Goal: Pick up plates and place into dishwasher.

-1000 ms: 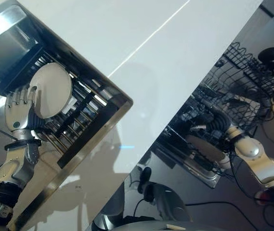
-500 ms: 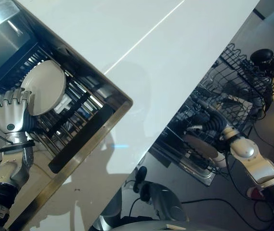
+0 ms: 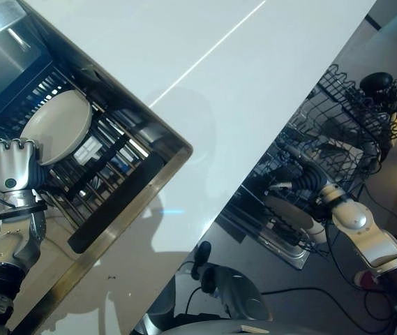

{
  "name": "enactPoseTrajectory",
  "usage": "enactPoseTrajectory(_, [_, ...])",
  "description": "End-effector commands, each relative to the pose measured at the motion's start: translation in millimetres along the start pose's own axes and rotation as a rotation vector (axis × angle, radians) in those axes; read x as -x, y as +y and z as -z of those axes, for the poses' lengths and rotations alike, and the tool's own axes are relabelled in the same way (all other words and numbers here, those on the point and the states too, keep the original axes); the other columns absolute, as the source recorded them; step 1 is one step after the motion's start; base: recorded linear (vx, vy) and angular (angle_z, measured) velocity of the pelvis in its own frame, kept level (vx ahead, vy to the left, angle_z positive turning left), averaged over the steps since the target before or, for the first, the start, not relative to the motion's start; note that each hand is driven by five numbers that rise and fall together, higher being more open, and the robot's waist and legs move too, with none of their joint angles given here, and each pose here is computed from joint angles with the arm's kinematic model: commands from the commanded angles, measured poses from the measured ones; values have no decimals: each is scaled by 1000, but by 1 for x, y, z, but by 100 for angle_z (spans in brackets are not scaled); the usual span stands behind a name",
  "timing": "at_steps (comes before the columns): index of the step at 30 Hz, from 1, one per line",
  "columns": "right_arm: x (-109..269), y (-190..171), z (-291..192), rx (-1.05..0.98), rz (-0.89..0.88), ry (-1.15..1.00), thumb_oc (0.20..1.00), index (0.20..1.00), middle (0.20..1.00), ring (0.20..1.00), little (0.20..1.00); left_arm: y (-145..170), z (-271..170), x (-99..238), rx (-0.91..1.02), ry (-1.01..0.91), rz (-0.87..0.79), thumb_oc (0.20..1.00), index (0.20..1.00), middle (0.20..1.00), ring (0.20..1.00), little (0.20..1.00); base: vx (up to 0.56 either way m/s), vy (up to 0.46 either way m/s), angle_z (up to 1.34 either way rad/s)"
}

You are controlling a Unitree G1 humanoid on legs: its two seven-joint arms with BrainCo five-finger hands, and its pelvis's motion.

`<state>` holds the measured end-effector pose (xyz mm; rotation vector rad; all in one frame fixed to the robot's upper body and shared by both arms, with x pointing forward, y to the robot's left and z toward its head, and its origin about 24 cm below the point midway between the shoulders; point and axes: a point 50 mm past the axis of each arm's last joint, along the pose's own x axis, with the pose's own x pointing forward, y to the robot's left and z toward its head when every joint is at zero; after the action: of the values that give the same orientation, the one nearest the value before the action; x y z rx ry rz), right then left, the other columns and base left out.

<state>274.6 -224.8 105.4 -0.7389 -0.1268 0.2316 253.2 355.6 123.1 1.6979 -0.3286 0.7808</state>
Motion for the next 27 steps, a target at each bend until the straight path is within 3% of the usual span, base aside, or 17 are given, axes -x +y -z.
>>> enactPoseTrajectory(1, [2, -3, -16, -28, 26, -104, 1000, 1000, 1000, 1000, 1000, -12, -8, 5, 72, 82, 7, 200, 200, 200, 200, 200, 0, 0, 0])
enactPoseTrajectory(7, [7, -3, -13, -32, 28, -92, 1000, 1000, 1000, 1000, 1000, -5, -7, 7, 132, 104, -61, 200, 200, 200, 200, 200, 0, 0, 0])
enactPoseTrajectory(16, [23, -2, -3, -42, 58, -40, 1000, 1000, 1000, 1000, 1000, 47, -1, -6, 238, 25, -315, 200, 200, 200, 200, 200, 0, -15, 1])
enactPoseTrajectory(27, [41, 0, 6, -40, 45, 18, 1000, 1000, 1000, 1000, 1000, 71, 2, 4, 317, -31, -283, 200, 200, 200, 200, 200, 10, -9, 10])
